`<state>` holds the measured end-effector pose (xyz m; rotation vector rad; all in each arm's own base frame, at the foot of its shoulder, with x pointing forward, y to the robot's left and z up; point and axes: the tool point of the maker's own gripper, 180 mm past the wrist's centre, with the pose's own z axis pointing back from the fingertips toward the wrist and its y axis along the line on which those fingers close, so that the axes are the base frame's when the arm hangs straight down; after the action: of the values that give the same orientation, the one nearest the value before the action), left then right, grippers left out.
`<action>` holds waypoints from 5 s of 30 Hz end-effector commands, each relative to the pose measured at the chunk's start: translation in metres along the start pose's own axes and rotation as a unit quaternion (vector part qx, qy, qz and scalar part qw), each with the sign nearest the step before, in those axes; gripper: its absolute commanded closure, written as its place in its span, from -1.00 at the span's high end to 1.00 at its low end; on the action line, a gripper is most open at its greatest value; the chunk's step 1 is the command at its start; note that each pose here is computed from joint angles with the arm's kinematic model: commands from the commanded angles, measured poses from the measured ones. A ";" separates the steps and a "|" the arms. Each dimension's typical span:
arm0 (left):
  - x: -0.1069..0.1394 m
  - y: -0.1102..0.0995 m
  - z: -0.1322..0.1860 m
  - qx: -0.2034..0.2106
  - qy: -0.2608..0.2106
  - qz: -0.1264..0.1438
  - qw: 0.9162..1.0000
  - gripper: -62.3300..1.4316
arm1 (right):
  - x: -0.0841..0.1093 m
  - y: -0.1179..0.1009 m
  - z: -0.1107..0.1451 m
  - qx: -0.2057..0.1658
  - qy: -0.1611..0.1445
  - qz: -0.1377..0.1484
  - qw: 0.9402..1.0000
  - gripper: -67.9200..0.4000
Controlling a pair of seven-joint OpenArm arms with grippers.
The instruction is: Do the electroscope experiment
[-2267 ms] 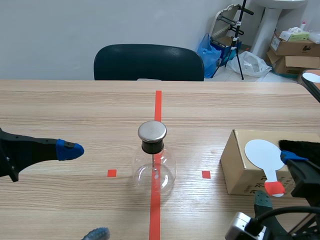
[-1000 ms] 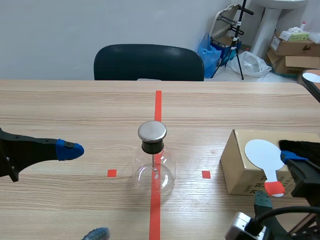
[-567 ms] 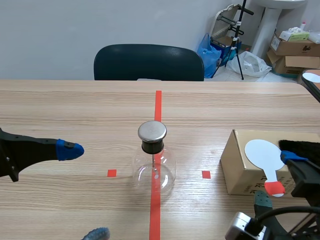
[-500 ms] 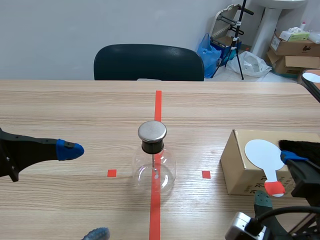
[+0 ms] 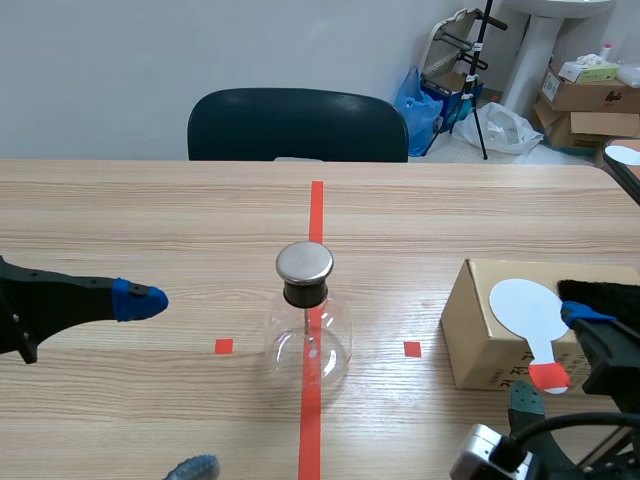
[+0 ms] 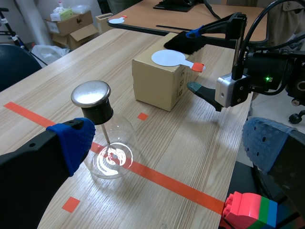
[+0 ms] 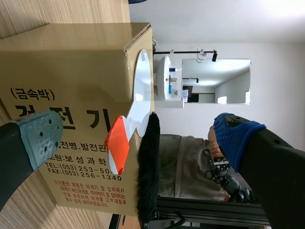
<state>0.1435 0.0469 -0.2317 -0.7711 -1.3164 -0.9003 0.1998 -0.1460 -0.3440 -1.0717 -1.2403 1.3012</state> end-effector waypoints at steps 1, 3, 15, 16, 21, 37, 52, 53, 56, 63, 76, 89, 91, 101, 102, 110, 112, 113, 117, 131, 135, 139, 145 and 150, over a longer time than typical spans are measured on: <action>0.005 -0.001 -0.001 0.000 -0.014 0.006 1.000 1.00 | -0.003 -0.013 -0.001 -0.031 0.000 0.017 0.999 1.00; 0.005 -0.001 -0.001 0.000 -0.014 0.006 1.000 1.00 | -0.003 -0.013 -0.001 -0.031 0.000 0.017 0.999 1.00; 0.005 -0.001 -0.002 0.001 -0.016 0.007 1.000 1.00 | -0.003 -0.018 0.020 -0.020 0.006 0.022 1.000 1.00; 0.006 -0.001 -0.002 0.003 -0.017 0.008 1.000 1.00 | -0.001 -0.019 0.026 -0.016 0.002 0.022 1.000 1.00; 0.006 0.003 -0.003 0.022 -0.022 0.009 0.999 1.00 | 0.000 -0.027 0.058 0.001 0.005 0.001 1.000 1.00; 0.031 0.051 -0.024 0.165 0.031 0.028 0.985 1.00 | -0.001 -0.120 0.108 -0.038 -0.077 -0.229 0.970 1.00; 0.043 0.064 -0.018 0.195 0.042 0.005 0.980 1.00 | 0.005 -0.148 0.043 0.056 -0.084 -0.450 0.887 1.00; 0.043 0.064 -0.018 0.195 0.042 0.005 0.980 1.00 | 0.007 -0.146 0.038 0.068 -0.084 -0.457 0.883 1.00; 0.043 0.064 -0.018 0.194 0.042 0.004 0.980 1.00 | 0.009 -0.140 0.023 0.095 -0.080 -0.481 0.868 1.00; 0.047 0.064 -0.018 0.194 0.029 0.002 0.981 1.00 | 0.026 -0.143 0.000 0.134 -0.114 -0.508 0.843 1.00; 0.057 0.064 -0.018 0.194 0.003 -0.003 0.981 1.00 | 0.039 -0.143 0.000 0.157 -0.139 -0.522 0.827 1.00; 0.057 0.064 -0.018 0.194 0.003 -0.003 0.981 1.00 | 0.039 -0.144 0.000 0.157 -0.139 -0.522 0.827 1.00; 0.057 0.064 -0.018 0.194 0.003 -0.003 0.981 1.00 | 0.039 -0.144 0.000 0.157 -0.139 -0.522 0.827 1.00; 0.057 0.064 -0.018 0.194 0.003 -0.003 0.981 1.00 | 0.039 -0.143 0.000 0.157 -0.139 -0.522 0.827 1.00; 0.057 0.064 -0.018 0.194 0.003 -0.003 0.981 1.00 | 0.039 -0.144 0.000 0.157 -0.139 -0.522 0.827 1.00; 0.057 0.064 -0.018 0.194 0.003 -0.003 0.981 1.00 | 0.039 -0.143 0.000 0.157 -0.139 -0.522 0.827 1.00; 0.057 0.064 -0.018 0.194 0.003 -0.003 0.981 1.00 | 0.039 -0.144 0.000 0.157 -0.139 -0.522 0.827 1.00; 0.057 0.064 -0.018 0.194 0.003 -0.003 0.981 1.00 | 0.039 -0.144 0.000 0.157 -0.140 -0.522 0.827 1.00; 0.057 0.064 -0.018 0.194 0.003 -0.003 0.981 1.00 | 0.039 -0.144 0.000 0.156 -0.141 -0.522 0.826 1.00; 0.057 0.064 -0.018 0.194 0.003 -0.003 0.981 1.00 | 0.039 -0.144 0.000 0.156 -0.141 -0.522 0.826 1.00; 0.057 0.064 -0.018 0.194 0.003 -0.003 0.981 1.00 | 0.039 -0.144 0.000 0.156 -0.141 -0.522 0.827 1.00; 0.057 0.064 -0.018 0.194 0.003 -0.003 0.981 1.00 | 0.039 -0.144 0.000 0.156 -0.141 -0.522 0.827 1.00; 0.057 0.064 -0.018 0.194 0.003 -0.003 0.981 1.00 | 0.039 -0.144 0.000 0.156 -0.140 -0.522 0.827 1.00; 0.057 0.064 -0.018 0.194 0.003 -0.003 0.981 1.00 | 0.039 -0.143 0.000 0.158 -0.138 -0.522 0.827 1.00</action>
<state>0.2123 0.0562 -0.1780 -0.4383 -1.4247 -0.6377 0.2078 -0.1113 -0.2039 0.1201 -1.4122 0.7337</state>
